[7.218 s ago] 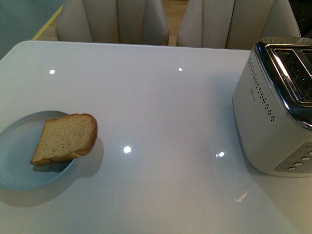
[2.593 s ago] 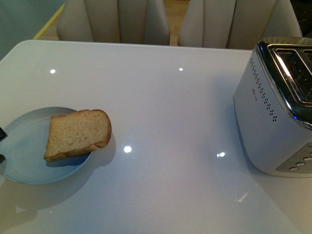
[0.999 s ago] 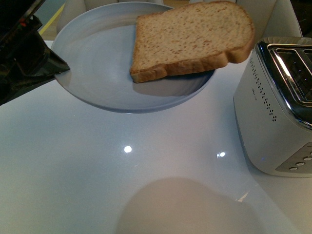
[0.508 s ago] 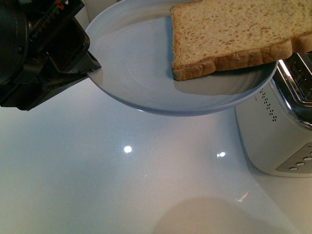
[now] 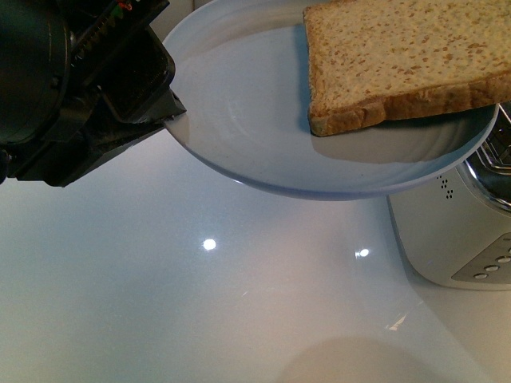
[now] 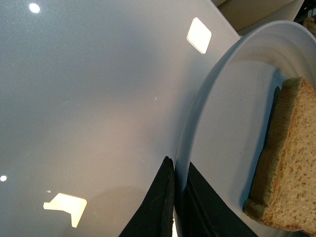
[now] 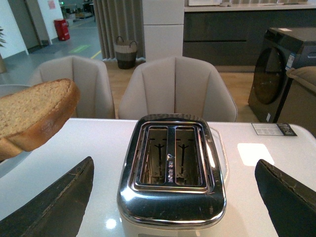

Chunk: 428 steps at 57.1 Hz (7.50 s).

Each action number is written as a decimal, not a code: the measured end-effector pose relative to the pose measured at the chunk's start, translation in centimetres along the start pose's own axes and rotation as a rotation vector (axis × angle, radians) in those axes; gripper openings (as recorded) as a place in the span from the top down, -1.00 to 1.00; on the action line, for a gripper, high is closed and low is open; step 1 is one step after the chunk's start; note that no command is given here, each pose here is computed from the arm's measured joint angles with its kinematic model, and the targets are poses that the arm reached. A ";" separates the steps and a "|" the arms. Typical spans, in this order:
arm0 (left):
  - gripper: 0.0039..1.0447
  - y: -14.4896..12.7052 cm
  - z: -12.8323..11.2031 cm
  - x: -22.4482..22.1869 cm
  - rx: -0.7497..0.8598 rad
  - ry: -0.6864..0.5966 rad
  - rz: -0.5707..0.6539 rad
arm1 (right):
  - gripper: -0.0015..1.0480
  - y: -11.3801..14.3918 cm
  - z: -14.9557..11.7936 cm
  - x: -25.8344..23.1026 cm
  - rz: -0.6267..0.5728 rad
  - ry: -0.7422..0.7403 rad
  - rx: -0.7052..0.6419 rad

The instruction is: Left arm holds plate, right arm toasts bread

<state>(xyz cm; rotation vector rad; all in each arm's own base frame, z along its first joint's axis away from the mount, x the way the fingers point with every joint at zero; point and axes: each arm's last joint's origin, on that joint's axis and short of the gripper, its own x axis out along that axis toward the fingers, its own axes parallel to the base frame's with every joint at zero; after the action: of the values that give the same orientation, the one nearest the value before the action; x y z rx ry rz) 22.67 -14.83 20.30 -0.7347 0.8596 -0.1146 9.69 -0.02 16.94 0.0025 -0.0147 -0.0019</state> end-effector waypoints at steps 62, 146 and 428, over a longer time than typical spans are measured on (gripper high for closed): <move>0.94 -0.1 0.0 -0.1 0.001 -0.004 -0.003 | -0.83 -0.5 -0.6 0.1 -0.320 0.381 0.006; 0.94 -0.1 0.0 -0.1 0.002 -0.003 -0.003 | -0.71 6.4 3.1 9.6 0.164 0.522 0.889; 0.94 -0.1 0.0 -0.1 0.001 -0.003 -0.005 | 0.91 0.1 -0.3 4.7 0.001 0.012 0.007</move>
<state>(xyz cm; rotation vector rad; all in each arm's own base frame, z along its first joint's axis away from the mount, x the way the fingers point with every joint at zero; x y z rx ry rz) 22.60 -14.86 20.44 -0.7359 0.8552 -0.1188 14.39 0.05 16.71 0.0094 -0.0029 -0.0011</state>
